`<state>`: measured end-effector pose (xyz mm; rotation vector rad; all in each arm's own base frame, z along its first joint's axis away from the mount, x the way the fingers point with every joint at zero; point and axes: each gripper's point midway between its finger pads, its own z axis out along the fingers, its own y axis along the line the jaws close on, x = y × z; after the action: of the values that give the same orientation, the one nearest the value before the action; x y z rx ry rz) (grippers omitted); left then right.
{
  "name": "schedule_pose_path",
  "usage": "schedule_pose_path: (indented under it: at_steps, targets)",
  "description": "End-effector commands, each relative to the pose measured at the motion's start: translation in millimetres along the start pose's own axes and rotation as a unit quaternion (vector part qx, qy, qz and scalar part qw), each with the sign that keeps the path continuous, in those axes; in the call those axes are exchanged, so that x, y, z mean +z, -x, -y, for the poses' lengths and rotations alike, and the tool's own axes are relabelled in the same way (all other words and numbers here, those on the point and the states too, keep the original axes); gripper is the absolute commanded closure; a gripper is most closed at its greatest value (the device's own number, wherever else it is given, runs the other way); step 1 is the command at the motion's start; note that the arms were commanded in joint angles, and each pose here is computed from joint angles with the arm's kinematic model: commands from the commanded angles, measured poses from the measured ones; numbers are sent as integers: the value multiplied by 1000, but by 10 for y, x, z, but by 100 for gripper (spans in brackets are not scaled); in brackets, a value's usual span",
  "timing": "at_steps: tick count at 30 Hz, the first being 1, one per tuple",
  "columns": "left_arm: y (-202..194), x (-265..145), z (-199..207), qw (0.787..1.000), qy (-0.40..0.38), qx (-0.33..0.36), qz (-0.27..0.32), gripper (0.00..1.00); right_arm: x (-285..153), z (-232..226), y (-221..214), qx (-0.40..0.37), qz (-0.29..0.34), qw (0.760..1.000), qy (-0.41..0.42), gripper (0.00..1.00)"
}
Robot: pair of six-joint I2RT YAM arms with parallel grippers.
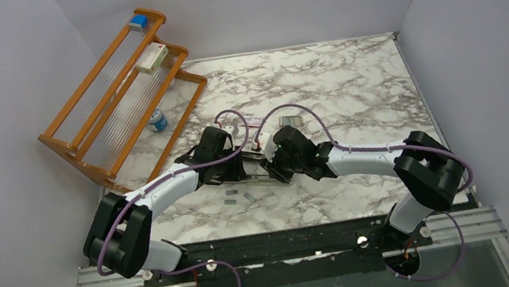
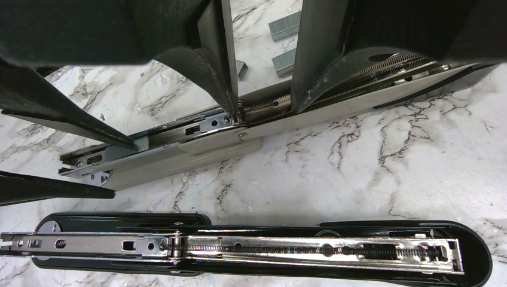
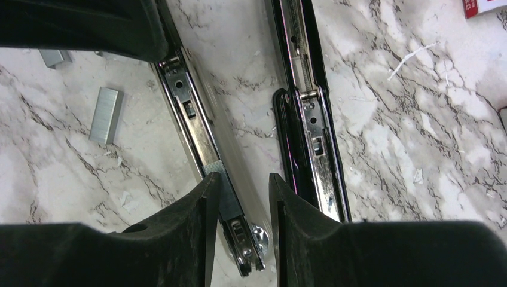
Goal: Load the staples into the stapler
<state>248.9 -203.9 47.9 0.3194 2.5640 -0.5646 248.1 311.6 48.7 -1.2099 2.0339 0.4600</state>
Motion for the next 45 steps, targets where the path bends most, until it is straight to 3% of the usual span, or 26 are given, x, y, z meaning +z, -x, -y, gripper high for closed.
schedule_pose_path:
  at_steps: [1,19,28,31,39,45]
  targets:
    - [-62,28,-107,999,29,5,-17,59,-145,64,-373,-13,-87,996,-10,62]
    - [-45,15,-131,999,37,8,-15,59,-417,166,-511,-31,-159,987,-18,62]
    - [-43,11,-132,999,37,8,-14,59,-523,200,-324,-34,-141,989,-22,62]
    - [-40,11,-132,999,37,8,-13,59,-566,198,-187,-34,-108,993,-24,62]
    - [-24,12,-118,999,35,8,-12,59,-702,92,362,-14,48,999,-11,61]
    - [179,-91,3,1000,12,13,26,57,-729,-40,483,21,132,991,2,64]
